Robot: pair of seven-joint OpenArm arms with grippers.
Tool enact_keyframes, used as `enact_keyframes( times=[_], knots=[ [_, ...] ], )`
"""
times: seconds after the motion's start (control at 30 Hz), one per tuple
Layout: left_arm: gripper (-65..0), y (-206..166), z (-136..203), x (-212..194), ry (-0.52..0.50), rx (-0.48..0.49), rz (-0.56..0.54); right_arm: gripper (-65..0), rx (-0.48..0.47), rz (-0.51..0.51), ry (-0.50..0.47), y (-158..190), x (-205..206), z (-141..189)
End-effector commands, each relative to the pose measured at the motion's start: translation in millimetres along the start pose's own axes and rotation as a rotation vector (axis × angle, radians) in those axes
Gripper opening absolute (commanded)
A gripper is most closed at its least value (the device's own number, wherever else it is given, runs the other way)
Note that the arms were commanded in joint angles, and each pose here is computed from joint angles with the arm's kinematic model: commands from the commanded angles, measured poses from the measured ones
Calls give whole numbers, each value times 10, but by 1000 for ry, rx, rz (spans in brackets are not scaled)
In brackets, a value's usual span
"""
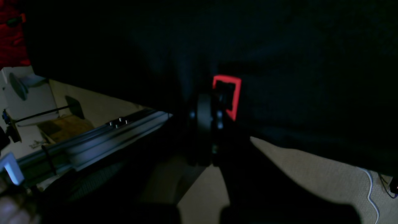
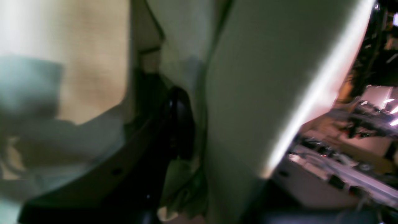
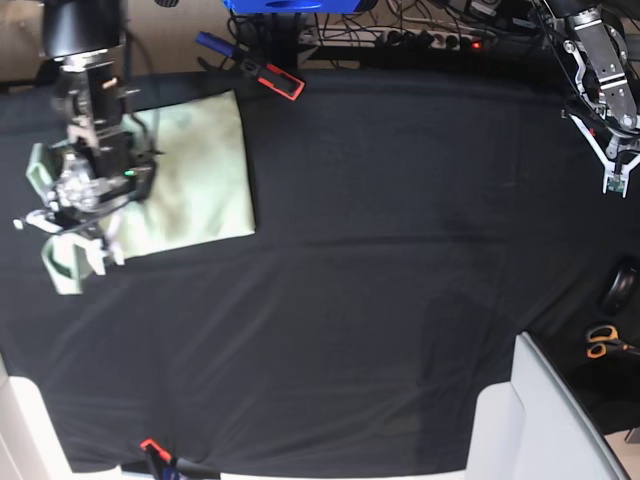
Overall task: Fold the T-shirt properly
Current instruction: 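Fold the collar end over the strip with the right gripper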
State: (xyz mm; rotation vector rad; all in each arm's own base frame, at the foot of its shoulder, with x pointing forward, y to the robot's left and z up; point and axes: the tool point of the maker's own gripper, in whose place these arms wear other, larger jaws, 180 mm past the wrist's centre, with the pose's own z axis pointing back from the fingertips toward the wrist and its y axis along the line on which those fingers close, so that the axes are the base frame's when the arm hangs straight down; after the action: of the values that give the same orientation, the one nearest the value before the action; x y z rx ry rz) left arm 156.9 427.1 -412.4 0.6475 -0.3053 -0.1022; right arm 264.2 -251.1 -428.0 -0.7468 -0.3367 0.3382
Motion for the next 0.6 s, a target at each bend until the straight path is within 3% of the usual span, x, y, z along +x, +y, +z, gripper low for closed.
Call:
enact_keyframes(
  times=[0.0, 0.17, 0.57],
  knots=[
    [-650, 136, 21, 64, -19, 33, -2, -649, -51, -4, -42, -117, 151, 60],
    [-650, 136, 21, 64, -19, 33, -2, -649, -82, 41, -44, 56, 202, 221],
    [-650, 129, 21, 62, -19, 32, -1, -649, 0, 122, -63, 605, 215, 525]
  ],
)
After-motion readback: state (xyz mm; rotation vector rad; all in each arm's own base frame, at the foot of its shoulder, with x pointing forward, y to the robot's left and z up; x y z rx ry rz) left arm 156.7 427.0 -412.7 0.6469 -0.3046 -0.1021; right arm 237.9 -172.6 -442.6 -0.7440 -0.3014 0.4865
